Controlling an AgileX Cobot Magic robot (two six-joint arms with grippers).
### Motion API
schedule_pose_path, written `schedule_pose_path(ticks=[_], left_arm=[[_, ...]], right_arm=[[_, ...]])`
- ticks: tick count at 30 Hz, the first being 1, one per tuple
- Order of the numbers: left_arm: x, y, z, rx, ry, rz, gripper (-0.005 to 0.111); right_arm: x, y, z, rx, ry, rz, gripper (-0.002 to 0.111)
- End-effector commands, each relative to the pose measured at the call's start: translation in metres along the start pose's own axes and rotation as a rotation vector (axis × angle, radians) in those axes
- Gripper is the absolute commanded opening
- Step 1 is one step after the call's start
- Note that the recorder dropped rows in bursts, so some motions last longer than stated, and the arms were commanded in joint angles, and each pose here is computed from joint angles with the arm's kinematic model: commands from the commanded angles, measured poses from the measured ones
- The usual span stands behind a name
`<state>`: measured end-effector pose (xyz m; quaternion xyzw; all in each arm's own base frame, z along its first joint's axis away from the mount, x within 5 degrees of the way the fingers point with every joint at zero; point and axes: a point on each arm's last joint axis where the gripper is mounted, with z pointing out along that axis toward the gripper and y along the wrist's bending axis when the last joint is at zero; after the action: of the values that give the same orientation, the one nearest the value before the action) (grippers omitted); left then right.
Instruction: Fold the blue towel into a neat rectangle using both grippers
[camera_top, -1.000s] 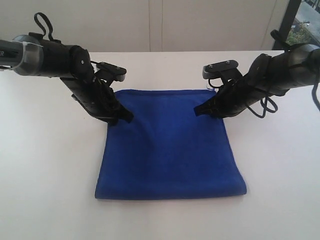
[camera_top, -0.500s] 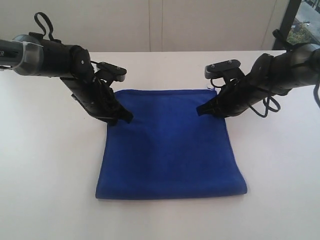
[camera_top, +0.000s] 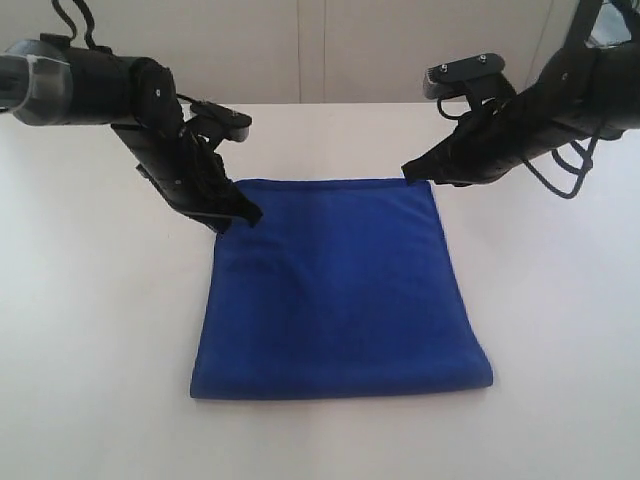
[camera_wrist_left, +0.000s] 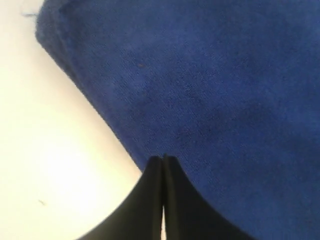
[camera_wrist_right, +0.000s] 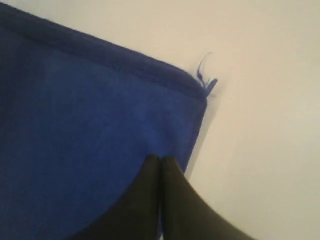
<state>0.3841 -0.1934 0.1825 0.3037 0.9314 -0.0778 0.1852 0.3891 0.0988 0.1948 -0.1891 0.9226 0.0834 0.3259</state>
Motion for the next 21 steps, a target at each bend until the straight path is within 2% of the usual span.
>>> schedule_pose_path(ticks=[1, 8, 13, 17, 21], left_arm=[[-0.002, -0.004, -0.032, 0.015, 0.011, 0.005, 0.000], [0.009, -0.011, -0.066, 0.048, 0.096, 0.015, 0.000], [0.028, -0.021, -0.086, 0.058, 0.134, -0.021, 0.000], [0.049, -0.043, -0.089, 0.068, 0.136, -0.033, 0.000], [0.065, -0.072, -0.082, 0.084, 0.130, -0.013, 0.000]], right_arm=[[0.002, 0.005, -0.019, -0.060, 0.077, -0.011, 0.000], [0.015, 0.018, -0.041, -0.174, 0.243, -0.011, 0.000], [0.030, 0.023, -0.054, -0.181, 0.312, 0.094, 0.000], [0.048, 0.028, -0.063, -0.176, 0.350, 0.156, 0.000], [0.064, 0.038, -0.070, -0.189, 0.379, 0.149, 0.000]])
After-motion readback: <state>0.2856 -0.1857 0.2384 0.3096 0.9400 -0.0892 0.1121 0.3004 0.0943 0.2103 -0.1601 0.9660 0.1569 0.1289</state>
